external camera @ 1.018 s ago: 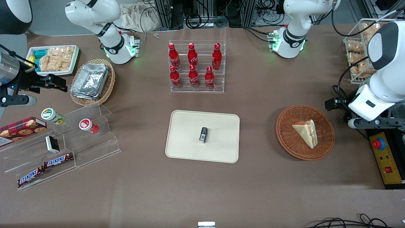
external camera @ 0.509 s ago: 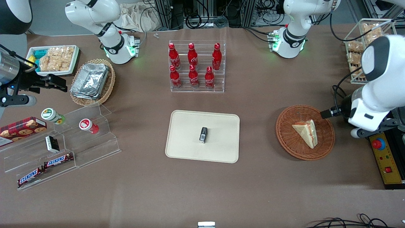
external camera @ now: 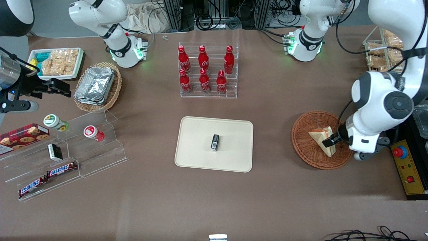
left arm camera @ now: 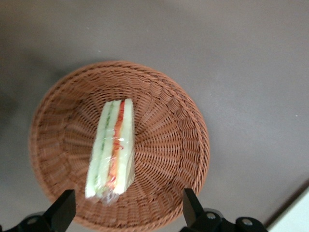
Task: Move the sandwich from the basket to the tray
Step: 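Close the left gripper on the sandwich's wrapped edge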
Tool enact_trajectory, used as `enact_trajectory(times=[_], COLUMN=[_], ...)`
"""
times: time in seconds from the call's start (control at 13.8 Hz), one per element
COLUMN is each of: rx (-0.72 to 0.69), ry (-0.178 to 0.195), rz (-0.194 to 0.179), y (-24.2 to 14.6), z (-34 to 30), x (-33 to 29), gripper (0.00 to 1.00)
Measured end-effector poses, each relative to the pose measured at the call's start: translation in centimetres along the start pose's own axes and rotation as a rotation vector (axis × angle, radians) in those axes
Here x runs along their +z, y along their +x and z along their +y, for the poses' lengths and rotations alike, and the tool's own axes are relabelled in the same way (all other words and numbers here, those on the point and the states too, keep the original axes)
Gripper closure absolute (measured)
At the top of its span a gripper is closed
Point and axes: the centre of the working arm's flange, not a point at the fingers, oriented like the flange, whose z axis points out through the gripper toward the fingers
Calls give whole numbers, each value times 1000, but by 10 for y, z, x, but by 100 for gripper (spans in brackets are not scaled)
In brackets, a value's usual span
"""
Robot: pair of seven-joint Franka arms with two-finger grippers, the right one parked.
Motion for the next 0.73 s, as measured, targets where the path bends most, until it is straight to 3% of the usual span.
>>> enact_trajectory(times=[0.73], rx=[-24], ry=[-22], rz=[17], y=[-20], z=[-30], x=[63], gripper=[0])
